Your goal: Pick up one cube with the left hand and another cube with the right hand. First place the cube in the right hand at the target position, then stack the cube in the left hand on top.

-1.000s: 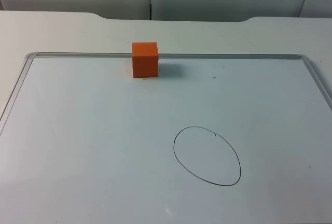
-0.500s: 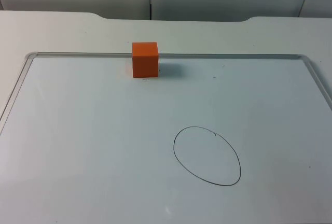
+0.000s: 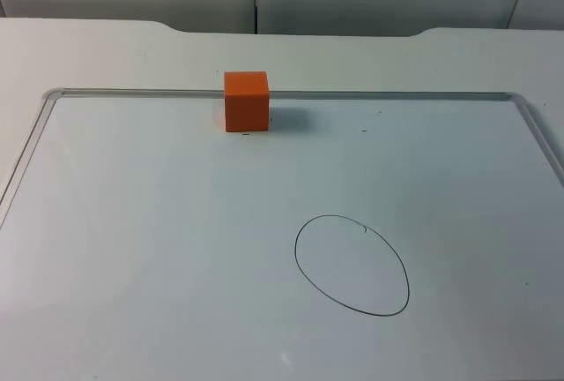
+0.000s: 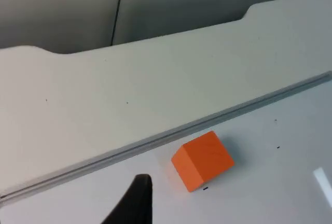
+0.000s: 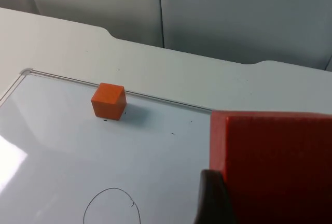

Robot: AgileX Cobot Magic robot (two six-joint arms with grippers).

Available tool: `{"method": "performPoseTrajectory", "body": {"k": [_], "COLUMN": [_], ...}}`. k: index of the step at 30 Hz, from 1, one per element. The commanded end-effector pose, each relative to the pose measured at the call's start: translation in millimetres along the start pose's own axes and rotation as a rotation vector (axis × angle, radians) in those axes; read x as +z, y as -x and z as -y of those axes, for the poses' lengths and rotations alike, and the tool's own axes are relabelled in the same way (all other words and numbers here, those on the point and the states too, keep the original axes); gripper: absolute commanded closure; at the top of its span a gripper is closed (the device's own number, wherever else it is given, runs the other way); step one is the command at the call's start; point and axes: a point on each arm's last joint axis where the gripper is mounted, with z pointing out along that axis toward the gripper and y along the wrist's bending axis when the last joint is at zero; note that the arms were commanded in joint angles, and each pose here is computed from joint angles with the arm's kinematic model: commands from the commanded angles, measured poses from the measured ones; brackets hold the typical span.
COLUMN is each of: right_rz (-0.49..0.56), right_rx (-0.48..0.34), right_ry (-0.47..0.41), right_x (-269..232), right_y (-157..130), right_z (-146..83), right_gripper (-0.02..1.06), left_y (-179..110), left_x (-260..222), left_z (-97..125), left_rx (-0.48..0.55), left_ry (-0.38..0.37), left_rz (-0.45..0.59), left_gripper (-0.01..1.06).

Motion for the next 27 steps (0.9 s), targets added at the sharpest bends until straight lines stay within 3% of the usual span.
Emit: {"method": "performPoseTrajectory", "body": {"k": [1, 6, 8, 13, 19, 22, 27], "right_rz": [0.023, 0.023, 0.023, 0.022, 0.022, 0.022, 0.020], "right_rx": [-0.007, -0.004, -0.002, 0.002, 0.003, 0.003, 0.003], "right_ry": [0.001, 0.001, 0.002, 0.008, 0.009, 0.009, 0.009], "right_x": [-0.7, -0.7, -0.7, -0.7, -0.7, -0.7, -0.7], "right_y": [0.9, 0.9, 0.8, 0.8, 0.8, 0.8, 0.6], "right_z": [0.0, 0.0, -0.2, -0.7, -0.8, -0.8, -0.8], "right_gripper": [1.05, 1.05, 1.05, 1.05, 1.05, 1.05, 1.05], "left_y": [3.2, 18.4, 19.4, 16.9, 6.4, -3.8, -20.4], "left_x": [15.8, 31.0, 33.1, 34.0, 30.5, 22.4, 25.0], "left_z": [-4.2, 7.9, 11.0, 12.9, 17.3, 22.9, 36.8], "left_rx": [-0.050, -0.051, -0.040, -0.023, 0.033, 0.095, 0.159], "left_ry": [-0.015, 0.009, 0.058, 0.071, 0.029, -0.014, -0.040], "left_rz": [-0.018, -0.017, -0.044, -0.070, -0.192, -0.308, -0.353], "left_gripper": [0.00, 0.11, 0.11, 0.11, 0.11, 0.11, 0.11]}}
